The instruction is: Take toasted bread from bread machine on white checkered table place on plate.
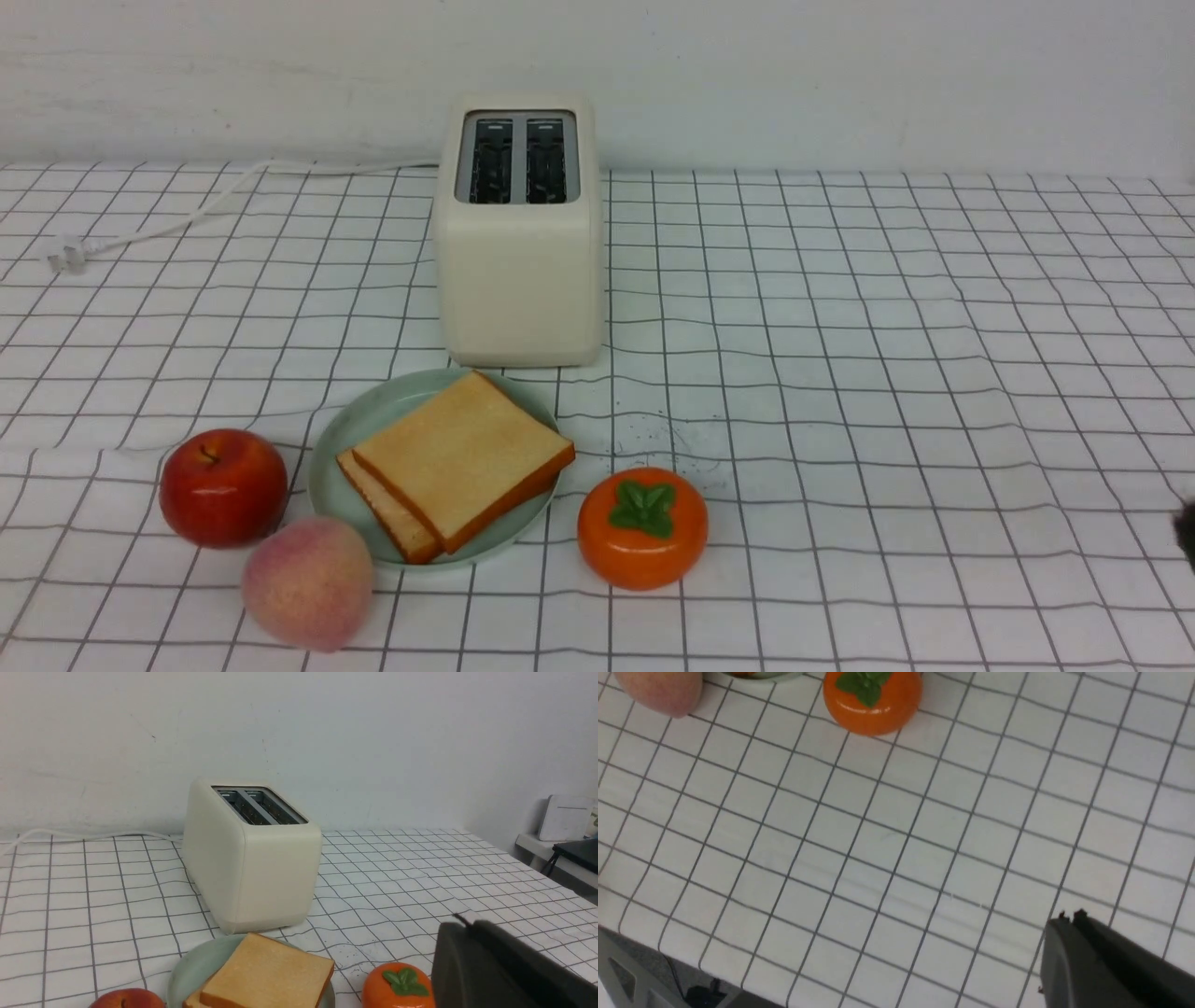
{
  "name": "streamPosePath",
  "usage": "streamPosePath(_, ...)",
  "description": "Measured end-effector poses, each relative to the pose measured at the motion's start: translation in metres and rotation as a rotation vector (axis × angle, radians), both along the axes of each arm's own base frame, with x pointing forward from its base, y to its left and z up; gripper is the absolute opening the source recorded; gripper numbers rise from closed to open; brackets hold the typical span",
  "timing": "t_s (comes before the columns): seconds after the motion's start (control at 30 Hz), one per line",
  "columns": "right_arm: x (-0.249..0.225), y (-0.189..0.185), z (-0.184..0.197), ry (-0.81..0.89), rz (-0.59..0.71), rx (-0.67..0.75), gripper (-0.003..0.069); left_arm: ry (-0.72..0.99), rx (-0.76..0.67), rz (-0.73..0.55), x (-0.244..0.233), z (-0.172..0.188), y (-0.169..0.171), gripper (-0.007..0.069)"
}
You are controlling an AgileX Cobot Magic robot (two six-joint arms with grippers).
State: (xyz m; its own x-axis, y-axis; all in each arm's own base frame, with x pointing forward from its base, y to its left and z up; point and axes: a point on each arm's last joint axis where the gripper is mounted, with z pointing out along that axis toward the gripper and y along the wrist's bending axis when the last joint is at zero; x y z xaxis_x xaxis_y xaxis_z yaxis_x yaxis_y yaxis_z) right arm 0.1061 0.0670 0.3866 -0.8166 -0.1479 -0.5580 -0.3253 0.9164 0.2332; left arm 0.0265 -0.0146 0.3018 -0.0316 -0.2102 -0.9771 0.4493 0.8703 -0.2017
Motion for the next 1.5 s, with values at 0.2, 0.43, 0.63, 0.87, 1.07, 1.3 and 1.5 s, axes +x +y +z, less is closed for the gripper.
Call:
streamPosePath(0.2, -0.059, -0.039, -0.04, -0.136, -0.131, 0.087, -0.0006, 0.018, -0.004, 0.001, 0.009, -0.032, -0.004, -0.0013)
streamPosePath(0.43, -0.075, -0.061, -0.082, -0.447, -0.264, 0.236, 0.0002, 0.11, 0.039, 0.003, 0.018, -0.068, -0.008, -0.0013)
streamPosePath(0.63, -0.066, -0.06, -0.113, -0.472, -0.283, 0.205, 0.001, 0.169, 0.067, 0.003, 0.021, -0.088, -0.01, -0.0013)
streamPosePath(0.87, -0.059, -0.055, -0.138, -0.453, -0.274, 0.192, 0.0019, 0.244, 0.104, -0.002, 0.02, -0.099, -0.01, -0.0013)
streamPosePath(1.07, -0.054, -0.058, -0.144, -0.539, -0.299, 0.153, 0.0004, 0.262, 0.113, -0.003, 0.02, -0.101, -0.01, -0.0013)
streamPosePath(1.3, -0.046, -0.069, -0.198, -0.698, -0.524, 0.066, -0.002, 0.263, 0.113, -0.003, 0.02, -0.101, -0.01, -0.001)
streamPosePath(1.5, -0.051, -0.073, -0.204, -0.778, -0.56, 0.047, -0.002, 0.264, 0.111, -0.004, 0.02, -0.101, -0.01, -0.0004)
